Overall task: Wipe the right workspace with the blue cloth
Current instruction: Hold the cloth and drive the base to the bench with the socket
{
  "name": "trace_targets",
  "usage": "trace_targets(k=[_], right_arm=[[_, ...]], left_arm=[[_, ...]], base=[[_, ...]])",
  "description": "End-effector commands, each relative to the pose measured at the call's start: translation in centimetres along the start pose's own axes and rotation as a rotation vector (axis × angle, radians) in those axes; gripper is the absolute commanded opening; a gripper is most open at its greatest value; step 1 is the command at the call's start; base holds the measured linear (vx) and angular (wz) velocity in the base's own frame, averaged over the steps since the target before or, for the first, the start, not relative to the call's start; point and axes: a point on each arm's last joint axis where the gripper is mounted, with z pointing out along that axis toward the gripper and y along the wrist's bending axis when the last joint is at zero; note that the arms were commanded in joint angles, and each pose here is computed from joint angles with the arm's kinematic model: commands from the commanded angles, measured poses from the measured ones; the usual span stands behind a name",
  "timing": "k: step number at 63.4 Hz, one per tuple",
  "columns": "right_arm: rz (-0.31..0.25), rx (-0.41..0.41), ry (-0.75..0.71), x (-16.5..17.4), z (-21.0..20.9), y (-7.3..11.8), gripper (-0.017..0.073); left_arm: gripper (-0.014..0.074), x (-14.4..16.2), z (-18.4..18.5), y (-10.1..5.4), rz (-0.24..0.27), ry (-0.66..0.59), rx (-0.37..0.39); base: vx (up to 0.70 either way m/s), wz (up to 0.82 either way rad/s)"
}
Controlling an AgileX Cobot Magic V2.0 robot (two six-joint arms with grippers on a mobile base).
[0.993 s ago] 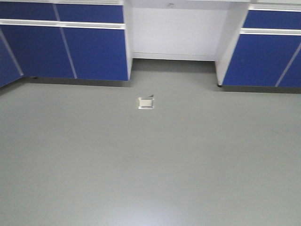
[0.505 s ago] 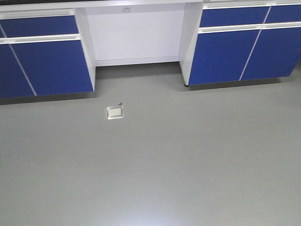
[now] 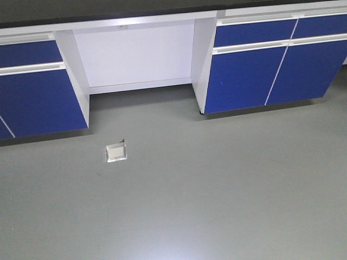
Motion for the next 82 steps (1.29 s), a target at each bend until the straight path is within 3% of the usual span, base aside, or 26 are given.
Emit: trace_targets(k=[1, 82], right_arm=[[-0.013, 0.005, -0.047, -0.94, -0.48, -0.11, 0.0], [-0.013, 0.007, -0.044, -0.91, -0.48, -0.12, 0.0]], left_arm=[[-0.0006, 0.2, 0.05, -0.04, -0.015, -0.067, 0.017], [-0.0006, 0.2, 0.05, -0.04, -0.015, -0.067, 0.017]], base=[[0.37, 0.0], [0.42, 0.08]])
